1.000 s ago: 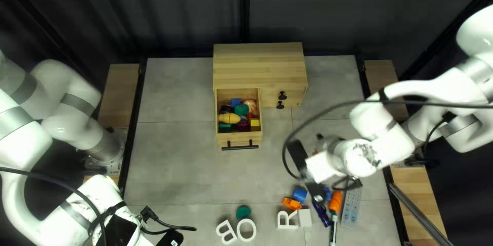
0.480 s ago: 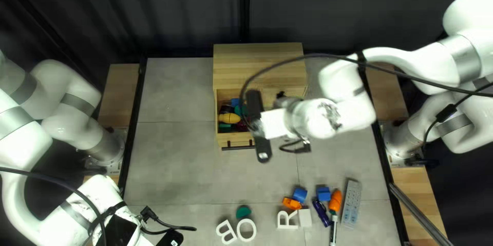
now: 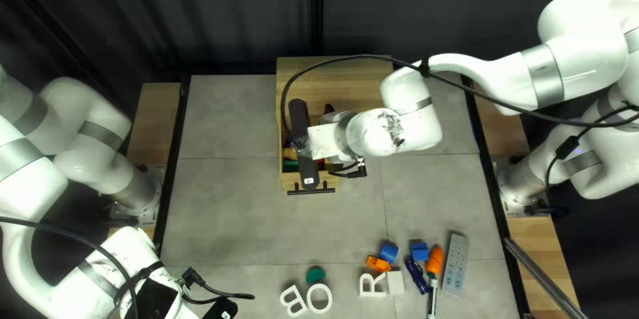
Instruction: Open drawers and place objects into drawer and close
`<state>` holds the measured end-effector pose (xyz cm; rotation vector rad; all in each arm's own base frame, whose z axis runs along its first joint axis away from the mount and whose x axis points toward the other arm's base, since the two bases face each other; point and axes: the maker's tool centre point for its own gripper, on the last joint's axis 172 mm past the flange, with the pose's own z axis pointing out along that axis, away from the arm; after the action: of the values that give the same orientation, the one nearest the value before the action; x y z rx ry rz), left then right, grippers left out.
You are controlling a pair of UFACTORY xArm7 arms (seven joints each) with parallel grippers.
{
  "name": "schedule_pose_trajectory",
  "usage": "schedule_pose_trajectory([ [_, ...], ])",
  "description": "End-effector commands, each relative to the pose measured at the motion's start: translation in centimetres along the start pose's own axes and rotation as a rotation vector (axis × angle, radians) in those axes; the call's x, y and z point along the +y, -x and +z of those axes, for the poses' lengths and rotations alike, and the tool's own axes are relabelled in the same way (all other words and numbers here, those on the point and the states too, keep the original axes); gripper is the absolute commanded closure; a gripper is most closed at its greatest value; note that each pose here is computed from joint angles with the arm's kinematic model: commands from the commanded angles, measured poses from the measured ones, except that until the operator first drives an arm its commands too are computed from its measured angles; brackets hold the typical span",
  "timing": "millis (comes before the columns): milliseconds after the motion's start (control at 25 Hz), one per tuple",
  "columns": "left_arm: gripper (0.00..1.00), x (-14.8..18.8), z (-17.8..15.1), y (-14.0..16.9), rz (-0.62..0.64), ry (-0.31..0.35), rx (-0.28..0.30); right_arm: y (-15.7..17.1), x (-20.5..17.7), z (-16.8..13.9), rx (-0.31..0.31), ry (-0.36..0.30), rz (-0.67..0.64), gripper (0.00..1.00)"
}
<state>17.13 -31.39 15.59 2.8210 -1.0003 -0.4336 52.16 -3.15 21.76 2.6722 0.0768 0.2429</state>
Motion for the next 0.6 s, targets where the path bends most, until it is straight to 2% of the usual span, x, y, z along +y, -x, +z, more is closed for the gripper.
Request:
schedule_pose_trajectory([
  [40, 0.0, 0.0, 0.0, 0.0, 0.0, 0.0, 0.0, 6.1, -4.4, -2.6, -0.114, 0.004, 0.153, 0.0],
  [160, 0.0, 0.0, 0.0, 0.0, 0.0, 0.0, 0.0, 9.2, -6.8, -3.3, -0.183, -0.005, 0.251, 0.0],
  [200, 0.0, 0.0, 0.0, 0.0, 0.0, 0.0, 0.0, 11.5, -8.7, -3.7, -0.205, -0.015, 0.276, 0.0],
  [360, 0.0, 0.0, 0.0, 0.0, 0.0, 0.0, 0.0, 15.7, -12.7, -4.7, -0.215, -0.074, 0.265, 0.0],
  [600, 0.0, 0.0, 0.0, 0.0, 0.0, 0.0, 0.0, 20.7, -18.3, -4.8, -0.251, -0.218, 0.247, 0.0],
])
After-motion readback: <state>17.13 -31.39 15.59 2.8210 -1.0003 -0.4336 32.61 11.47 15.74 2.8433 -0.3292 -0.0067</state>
